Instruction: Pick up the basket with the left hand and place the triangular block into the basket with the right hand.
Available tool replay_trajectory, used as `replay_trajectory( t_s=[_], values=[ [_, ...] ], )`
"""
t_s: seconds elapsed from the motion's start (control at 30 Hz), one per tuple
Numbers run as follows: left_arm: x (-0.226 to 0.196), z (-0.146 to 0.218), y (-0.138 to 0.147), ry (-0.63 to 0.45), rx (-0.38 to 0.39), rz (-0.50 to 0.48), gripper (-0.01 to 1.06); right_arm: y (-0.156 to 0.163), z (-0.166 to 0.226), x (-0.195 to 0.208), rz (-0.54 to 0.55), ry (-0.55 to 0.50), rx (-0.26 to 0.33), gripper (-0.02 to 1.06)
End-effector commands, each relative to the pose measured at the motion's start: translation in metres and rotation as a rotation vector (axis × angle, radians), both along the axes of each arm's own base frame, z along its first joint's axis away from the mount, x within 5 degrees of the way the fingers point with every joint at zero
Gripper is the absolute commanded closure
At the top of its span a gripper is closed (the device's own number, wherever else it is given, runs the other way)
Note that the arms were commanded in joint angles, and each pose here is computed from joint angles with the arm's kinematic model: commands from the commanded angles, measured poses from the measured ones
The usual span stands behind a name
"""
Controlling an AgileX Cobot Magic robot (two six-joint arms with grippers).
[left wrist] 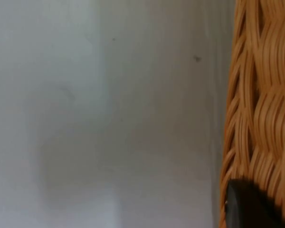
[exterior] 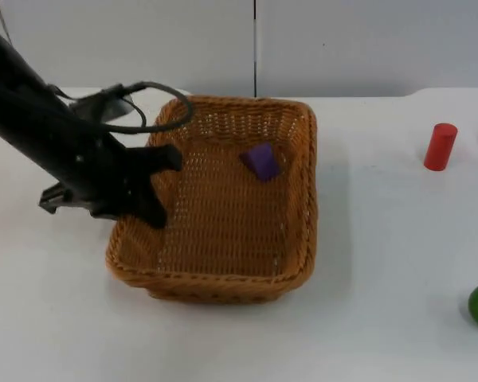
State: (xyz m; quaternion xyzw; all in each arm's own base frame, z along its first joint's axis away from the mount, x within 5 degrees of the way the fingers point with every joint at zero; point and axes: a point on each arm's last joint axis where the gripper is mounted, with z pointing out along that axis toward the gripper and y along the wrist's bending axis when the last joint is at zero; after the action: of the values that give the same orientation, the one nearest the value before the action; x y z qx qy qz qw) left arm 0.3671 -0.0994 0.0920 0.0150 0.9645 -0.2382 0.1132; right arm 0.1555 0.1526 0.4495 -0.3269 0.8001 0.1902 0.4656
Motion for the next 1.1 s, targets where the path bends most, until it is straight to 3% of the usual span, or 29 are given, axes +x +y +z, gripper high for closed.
replay_trajectory(
  t_s=[0.0,0.07,0.17,0.2,0.33,0.37,0.5,0.73,0.83,0.9,0.93,1.07],
  values=[
    [0.005,-0.001,-0.003,-0.013,-0.02,0.047,1.05,-0.002,0.0,-0.001,0.002,-0.008,-0.012,0.15],
    [0.005,-0.001,-0.003,-0.013,-0.019,0.046,1.05,-0.002,0.0,-0.001,0.002,-0.008,-0.012,0.15],
    [0.005,-0.001,-0.003,-0.017,-0.018,0.052,0.88,-0.002,0.0,-0.001,0.0,-0.006,-0.009,0.15],
    [0.005,-0.001,-0.003,-0.017,-0.018,0.052,0.88,-0.002,0.0,-0.001,0.0,-0.006,-0.009,0.15],
    [0.005,-0.001,-0.002,-0.017,-0.016,0.049,0.42,-0.002,0.0,-0.001,0.0,-0.006,-0.009,0.15],
    [0.005,-0.001,-0.002,-0.017,-0.016,0.049,0.42,-0.002,0.0,-0.001,0.0,-0.006,-0.009,0.15],
    [0.007,0.001,0.005,-0.028,-0.011,0.064,0.19,-0.002,0.0,-0.001,0.0,-0.006,-0.009,0.15],
    [0.012,0.025,0.037,-0.086,0.035,0.086,0.16,-0.005,0.001,0.001,-0.02,-0.045,-0.033,0.15],
    [0.01,0.065,0.065,-0.153,0.066,0.155,0.16,-0.011,0.008,-0.003,-0.029,-0.097,-0.019,0.15],
    [0.003,0.099,0.081,-0.215,0.074,0.181,0.16,-0.018,0.017,-0.01,-0.031,-0.149,0.022,0.15],
    [0.003,0.099,0.081,-0.215,0.074,0.181,0.16,-0.018,0.017,-0.01,-0.031,-0.149,0.022,0.15],
    [-0.025,0.179,0.086,-0.417,0.085,0.163,0.16,-0.037,0.034,-0.028,-0.037,-0.227,0.087,0.15]
  ],
)
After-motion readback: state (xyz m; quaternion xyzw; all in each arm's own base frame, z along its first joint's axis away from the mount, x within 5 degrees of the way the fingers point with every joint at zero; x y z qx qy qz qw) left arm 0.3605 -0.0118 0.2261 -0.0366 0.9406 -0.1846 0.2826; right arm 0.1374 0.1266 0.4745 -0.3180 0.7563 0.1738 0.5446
